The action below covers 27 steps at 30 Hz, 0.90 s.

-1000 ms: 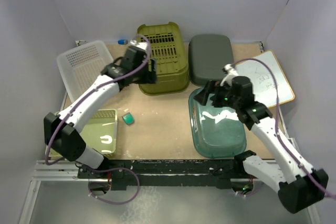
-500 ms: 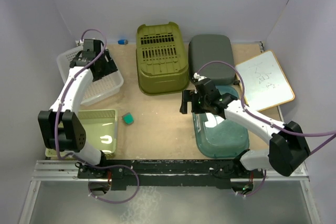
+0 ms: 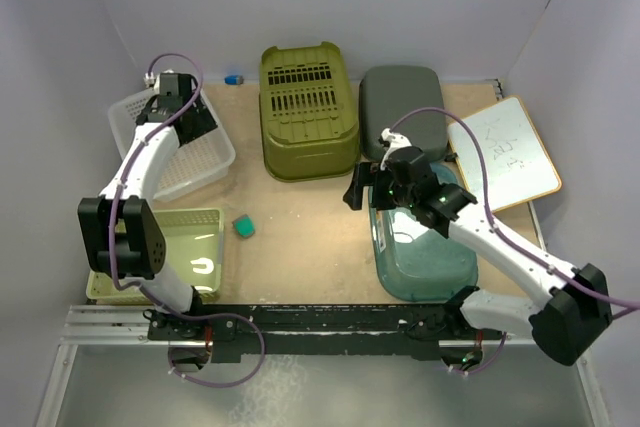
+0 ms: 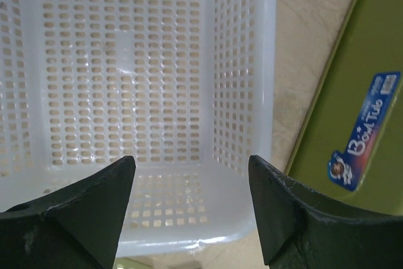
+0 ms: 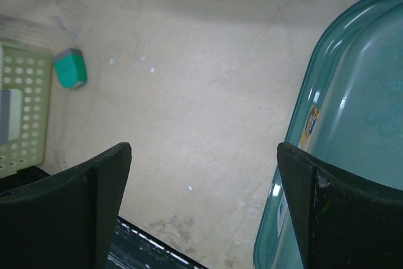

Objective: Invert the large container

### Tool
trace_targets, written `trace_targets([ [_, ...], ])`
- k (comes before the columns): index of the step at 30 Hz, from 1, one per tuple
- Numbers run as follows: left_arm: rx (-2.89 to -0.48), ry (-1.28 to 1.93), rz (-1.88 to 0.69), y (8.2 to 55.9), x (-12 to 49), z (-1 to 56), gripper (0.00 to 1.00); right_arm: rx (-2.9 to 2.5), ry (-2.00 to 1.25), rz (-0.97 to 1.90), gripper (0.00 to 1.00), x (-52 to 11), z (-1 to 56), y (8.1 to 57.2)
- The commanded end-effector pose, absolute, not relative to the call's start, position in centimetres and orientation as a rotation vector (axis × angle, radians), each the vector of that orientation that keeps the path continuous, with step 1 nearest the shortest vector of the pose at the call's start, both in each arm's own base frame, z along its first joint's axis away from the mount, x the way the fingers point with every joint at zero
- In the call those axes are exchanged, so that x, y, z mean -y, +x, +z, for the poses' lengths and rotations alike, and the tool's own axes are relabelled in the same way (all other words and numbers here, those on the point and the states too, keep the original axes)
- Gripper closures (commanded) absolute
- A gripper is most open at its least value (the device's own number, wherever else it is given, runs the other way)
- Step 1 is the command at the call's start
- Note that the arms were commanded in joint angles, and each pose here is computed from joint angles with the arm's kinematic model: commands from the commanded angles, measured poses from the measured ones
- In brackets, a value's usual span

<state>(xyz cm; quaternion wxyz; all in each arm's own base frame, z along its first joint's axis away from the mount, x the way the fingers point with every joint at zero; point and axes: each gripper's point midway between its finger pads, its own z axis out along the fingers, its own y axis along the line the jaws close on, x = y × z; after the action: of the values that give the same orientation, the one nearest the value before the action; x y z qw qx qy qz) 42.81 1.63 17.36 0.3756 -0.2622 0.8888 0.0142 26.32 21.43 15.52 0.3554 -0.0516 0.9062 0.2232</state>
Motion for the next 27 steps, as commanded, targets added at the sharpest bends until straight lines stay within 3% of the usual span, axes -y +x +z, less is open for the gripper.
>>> trace_targets([
  [1,-2.191,-0.701,0.130,46.1,-3.5,18.1,0.31,-2.208,-0.119,0.587,0.00,-20.9,19.3,27.1],
  [12,-2.301,-0.633,0.064,52.1,-0.2,13.3,0.34,-2.260,-0.081,0.525,0.00,-19.5,17.1,26.2],
  [14,-2.331,-0.623,0.068,52.6,0.0,12.2,0.41,-2.265,-0.076,0.538,0.00,-19.6,16.8,26.0],
  [20,-2.311,-0.566,-0.042,53.2,1.4,14.7,0.77,-2.295,-0.066,0.533,0.00,-19.3,16.0,25.4],
  [23,-2.276,-0.533,-0.086,53.1,1.9,17.0,0.85,-2.307,-0.067,0.553,0.00,-19.5,15.8,25.0],
  [24,-2.269,-0.529,-0.090,53.0,1.9,17.5,0.82,-2.308,-0.067,0.551,0.00,-19.5,15.8,25.1],
  [27,-2.243,-0.527,-0.079,53.1,1.8,18.6,0.58,-2.309,-0.075,0.557,0.00,-19.7,15.9,25.2],
])
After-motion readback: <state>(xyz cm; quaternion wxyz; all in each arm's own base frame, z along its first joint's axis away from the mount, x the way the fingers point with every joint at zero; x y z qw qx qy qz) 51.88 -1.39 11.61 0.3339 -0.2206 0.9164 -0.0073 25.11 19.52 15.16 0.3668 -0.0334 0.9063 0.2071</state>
